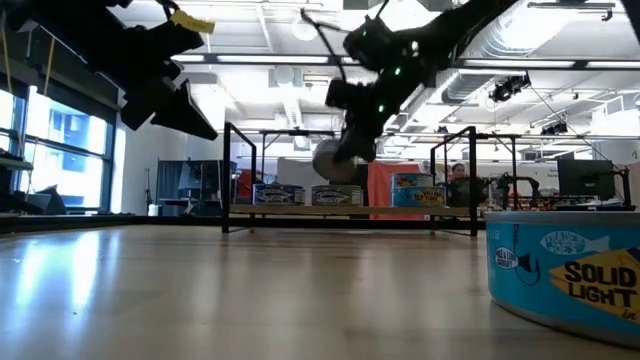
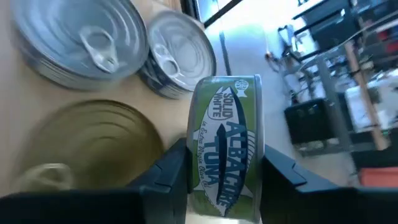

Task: Stack canned seafood by type on shelf
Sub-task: Stack the right green tuna can on top of the top green tuna can on the shelf

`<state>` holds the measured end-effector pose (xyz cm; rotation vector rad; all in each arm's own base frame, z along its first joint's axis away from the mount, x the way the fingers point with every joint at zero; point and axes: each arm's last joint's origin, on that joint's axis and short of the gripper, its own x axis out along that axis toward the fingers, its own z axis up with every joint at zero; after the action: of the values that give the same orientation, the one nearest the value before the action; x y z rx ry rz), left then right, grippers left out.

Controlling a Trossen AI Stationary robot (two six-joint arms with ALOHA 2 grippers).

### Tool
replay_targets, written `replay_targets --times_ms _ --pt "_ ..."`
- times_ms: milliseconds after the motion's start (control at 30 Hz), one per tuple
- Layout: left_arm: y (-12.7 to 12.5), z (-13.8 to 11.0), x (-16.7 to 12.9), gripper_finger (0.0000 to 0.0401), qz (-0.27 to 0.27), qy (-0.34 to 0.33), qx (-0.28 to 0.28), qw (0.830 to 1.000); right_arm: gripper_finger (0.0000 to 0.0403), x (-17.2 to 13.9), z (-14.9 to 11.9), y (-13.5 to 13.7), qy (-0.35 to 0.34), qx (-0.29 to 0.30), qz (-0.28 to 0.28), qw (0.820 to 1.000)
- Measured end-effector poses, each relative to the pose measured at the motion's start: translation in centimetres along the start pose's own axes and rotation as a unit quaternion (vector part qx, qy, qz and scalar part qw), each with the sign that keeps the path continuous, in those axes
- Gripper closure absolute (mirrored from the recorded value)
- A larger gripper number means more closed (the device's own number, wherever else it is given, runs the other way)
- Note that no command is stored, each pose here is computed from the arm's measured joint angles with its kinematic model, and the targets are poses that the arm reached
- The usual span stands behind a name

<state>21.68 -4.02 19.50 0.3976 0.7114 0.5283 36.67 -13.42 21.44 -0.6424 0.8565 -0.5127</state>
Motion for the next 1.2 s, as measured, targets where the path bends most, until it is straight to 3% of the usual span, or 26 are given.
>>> replay_targets --times_ms 133,433,700,1200 --pt "0.0 0.0 0.0 0.0386 0.001 0.001 -0.006 1.000 0.0285 2.1 -1.1 -0.1 0.032 -0.043 -0.039 0.998" --pt "-0.1 0.0 -0.1 0.0386 -0.001 0.000 -0.028 1.000 0.0284 2.7 -2.1 -0.7 0.039 -0.037 -0.018 0.998" --pt "-0.2 0.0 -0.1 0.0386 -0.004 -0.001 -0.035 0.999 0.0180 2.6 -2.0 -0.5 0.042 -0.021 -0.015 0.999" --pt "-0.7 0.0 -0.6 0.0386 -0.020 -0.009 -0.051 0.998 0.0168 1.6 -1.1 1.0 0.068 -0.070 -0.032 0.995"
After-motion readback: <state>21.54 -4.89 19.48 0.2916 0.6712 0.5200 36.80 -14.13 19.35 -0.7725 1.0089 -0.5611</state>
